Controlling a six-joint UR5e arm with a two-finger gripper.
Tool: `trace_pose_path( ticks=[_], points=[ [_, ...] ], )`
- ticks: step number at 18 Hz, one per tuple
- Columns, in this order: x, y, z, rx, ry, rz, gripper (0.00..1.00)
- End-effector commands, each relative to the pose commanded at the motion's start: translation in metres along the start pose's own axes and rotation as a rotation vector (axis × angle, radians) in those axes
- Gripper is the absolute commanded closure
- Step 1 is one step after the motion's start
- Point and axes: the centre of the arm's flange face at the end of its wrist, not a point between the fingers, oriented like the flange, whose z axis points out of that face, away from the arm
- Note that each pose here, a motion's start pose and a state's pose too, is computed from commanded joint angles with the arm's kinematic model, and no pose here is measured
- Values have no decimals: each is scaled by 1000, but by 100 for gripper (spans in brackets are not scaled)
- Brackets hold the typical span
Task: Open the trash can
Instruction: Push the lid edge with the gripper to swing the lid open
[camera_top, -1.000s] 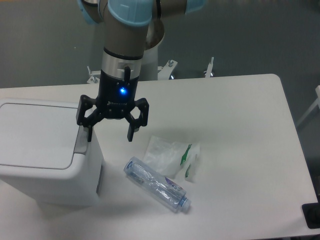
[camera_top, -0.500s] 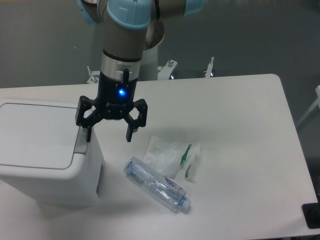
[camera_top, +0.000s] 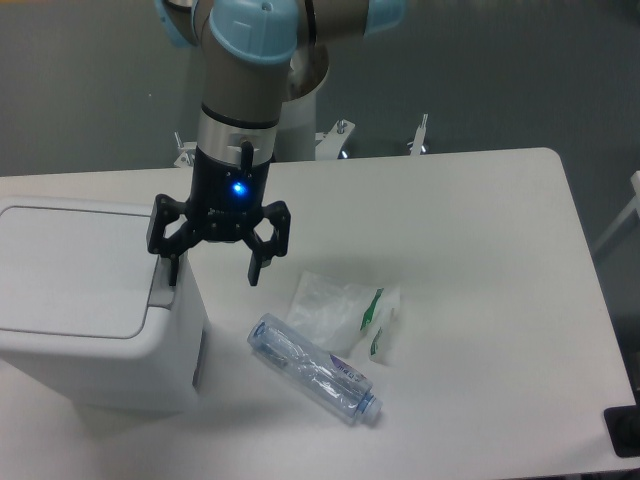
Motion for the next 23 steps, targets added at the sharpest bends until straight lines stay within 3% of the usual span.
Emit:
trace_pose_path(
  ticks=[13,19,23],
  points=[
    [-1,0,2,-3,0,-1,0],
    [6,-24,-52,107,-16,36,0],
    [-34,-52,-93,197,-78,33,0]
  ],
)
